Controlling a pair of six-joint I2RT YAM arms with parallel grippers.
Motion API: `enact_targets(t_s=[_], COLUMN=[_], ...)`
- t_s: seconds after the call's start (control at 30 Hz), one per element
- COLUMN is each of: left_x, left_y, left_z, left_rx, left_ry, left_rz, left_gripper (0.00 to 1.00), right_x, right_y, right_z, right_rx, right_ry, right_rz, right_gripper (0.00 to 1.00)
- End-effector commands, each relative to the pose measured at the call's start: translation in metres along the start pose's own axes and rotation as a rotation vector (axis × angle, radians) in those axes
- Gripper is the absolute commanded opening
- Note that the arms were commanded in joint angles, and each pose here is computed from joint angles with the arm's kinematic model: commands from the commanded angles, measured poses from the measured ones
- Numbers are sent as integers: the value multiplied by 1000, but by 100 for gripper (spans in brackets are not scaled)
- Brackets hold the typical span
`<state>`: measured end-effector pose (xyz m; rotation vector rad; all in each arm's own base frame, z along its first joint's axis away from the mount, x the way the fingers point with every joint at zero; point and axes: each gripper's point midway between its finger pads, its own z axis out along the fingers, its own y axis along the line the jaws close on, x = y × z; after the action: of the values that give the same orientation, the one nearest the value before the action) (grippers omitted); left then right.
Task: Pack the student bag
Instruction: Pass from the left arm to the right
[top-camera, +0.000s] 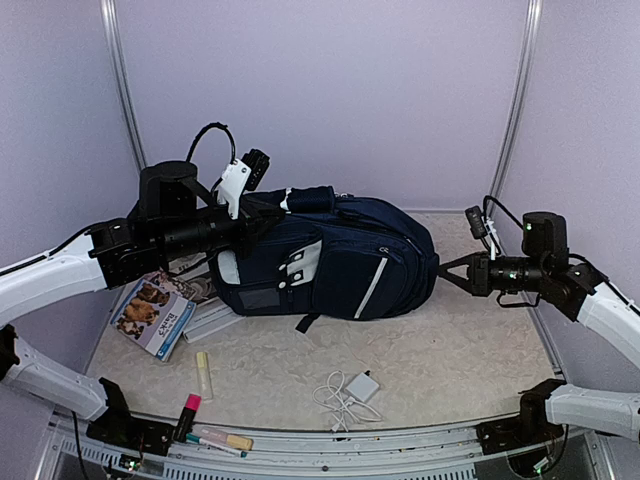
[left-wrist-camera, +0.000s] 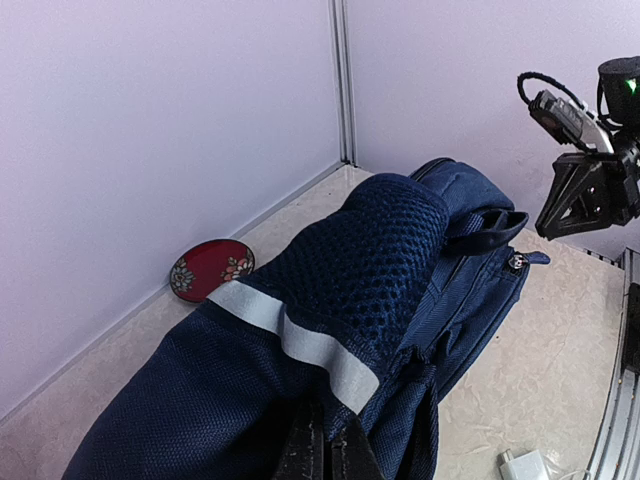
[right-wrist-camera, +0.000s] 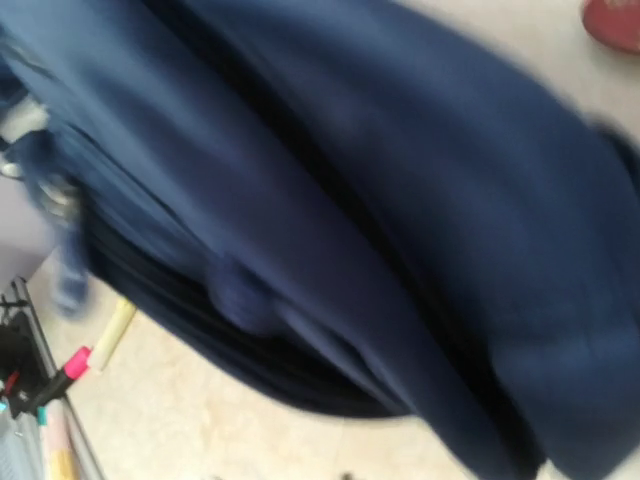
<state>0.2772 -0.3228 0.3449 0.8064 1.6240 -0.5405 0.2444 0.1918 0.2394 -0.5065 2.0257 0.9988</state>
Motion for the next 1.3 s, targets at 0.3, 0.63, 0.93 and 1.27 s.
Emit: enact_targets(t_s=[0.3,0.63,0.93,1.27], left_x=[-61,-63,-64,-56], left_y=[1,-3,-8,-17], left_z=[-17,-13,-13,-17], left_rx=[9,35,58,114], left_ry=[-210,-215,-220,-215], left_rz=[-17,-8,-11,11], left_gripper=[0,0,0,0], right_x=[-29,1,3,-47], right_y=[-4,-29,-38,-26], right_z=[9,15,54,29], right_rx=[21,83,-36,58], right_ry=[-58,-147,-135,-274], right_rz=[-185,-270,-255,-397], right_gripper=[69,77,48,0])
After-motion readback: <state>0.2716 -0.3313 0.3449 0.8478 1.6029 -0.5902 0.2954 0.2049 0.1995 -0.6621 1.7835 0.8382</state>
